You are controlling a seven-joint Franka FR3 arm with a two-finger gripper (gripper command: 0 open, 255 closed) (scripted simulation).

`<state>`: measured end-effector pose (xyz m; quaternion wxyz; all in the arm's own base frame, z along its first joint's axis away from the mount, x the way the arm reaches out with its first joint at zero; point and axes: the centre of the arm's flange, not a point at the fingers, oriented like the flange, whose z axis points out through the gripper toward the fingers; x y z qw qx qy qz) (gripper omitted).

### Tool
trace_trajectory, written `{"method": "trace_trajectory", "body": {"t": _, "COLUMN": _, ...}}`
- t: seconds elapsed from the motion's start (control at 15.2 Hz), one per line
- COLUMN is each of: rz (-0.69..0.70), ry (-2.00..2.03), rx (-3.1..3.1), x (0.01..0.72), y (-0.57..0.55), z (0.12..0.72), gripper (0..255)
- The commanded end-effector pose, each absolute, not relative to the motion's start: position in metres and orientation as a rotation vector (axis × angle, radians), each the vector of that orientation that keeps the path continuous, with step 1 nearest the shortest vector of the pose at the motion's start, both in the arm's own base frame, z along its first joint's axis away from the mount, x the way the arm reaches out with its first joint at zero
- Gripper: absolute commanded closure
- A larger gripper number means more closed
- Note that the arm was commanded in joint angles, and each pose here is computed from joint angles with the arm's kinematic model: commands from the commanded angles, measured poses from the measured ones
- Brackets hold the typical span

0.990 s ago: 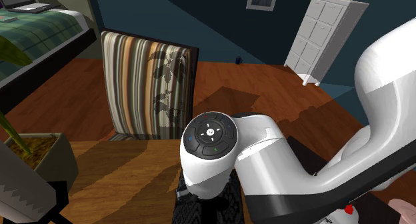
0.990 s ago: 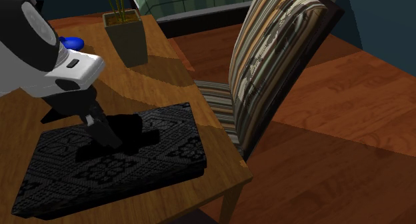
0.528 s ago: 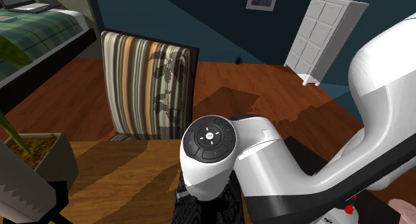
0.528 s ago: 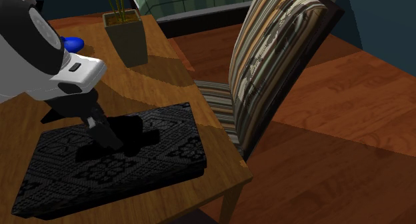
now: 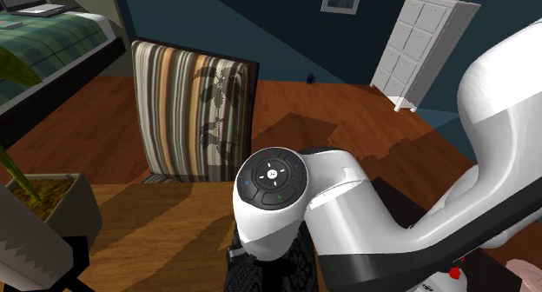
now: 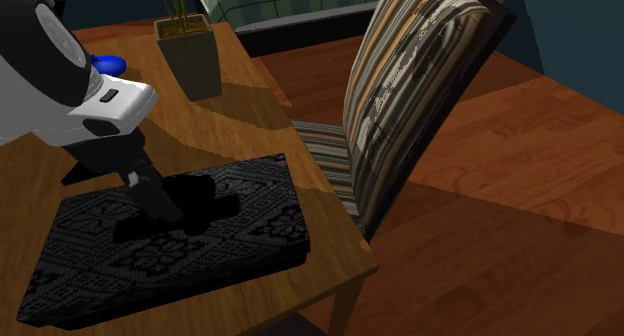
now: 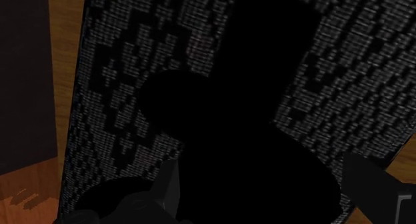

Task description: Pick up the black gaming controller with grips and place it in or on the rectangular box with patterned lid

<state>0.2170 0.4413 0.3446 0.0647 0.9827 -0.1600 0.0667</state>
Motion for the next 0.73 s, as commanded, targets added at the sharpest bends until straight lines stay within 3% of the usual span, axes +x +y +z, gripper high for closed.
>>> {"method": "trace_trajectory", "body": {"t": 0.0, "rz": 0.200, "ry": -0.483, "rx": 2.967, "x": 0.214, "y": 0.444, "z": 0.365, "gripper": 0}}
{"method": "trace_trajectory", "body": {"t": 0.13, "rz": 0.200, "ry": -0.483, "rx": 2.967, "x": 0.211, "y": 0.447, "z": 0.388, "gripper": 0}}
{"method": "trace_trajectory", "body": {"t": 0.66, "rz": 0.200, "ry": -0.483, "rx": 2.967, "x": 0.211, "y": 0.447, "z": 0.388, "gripper": 0}}
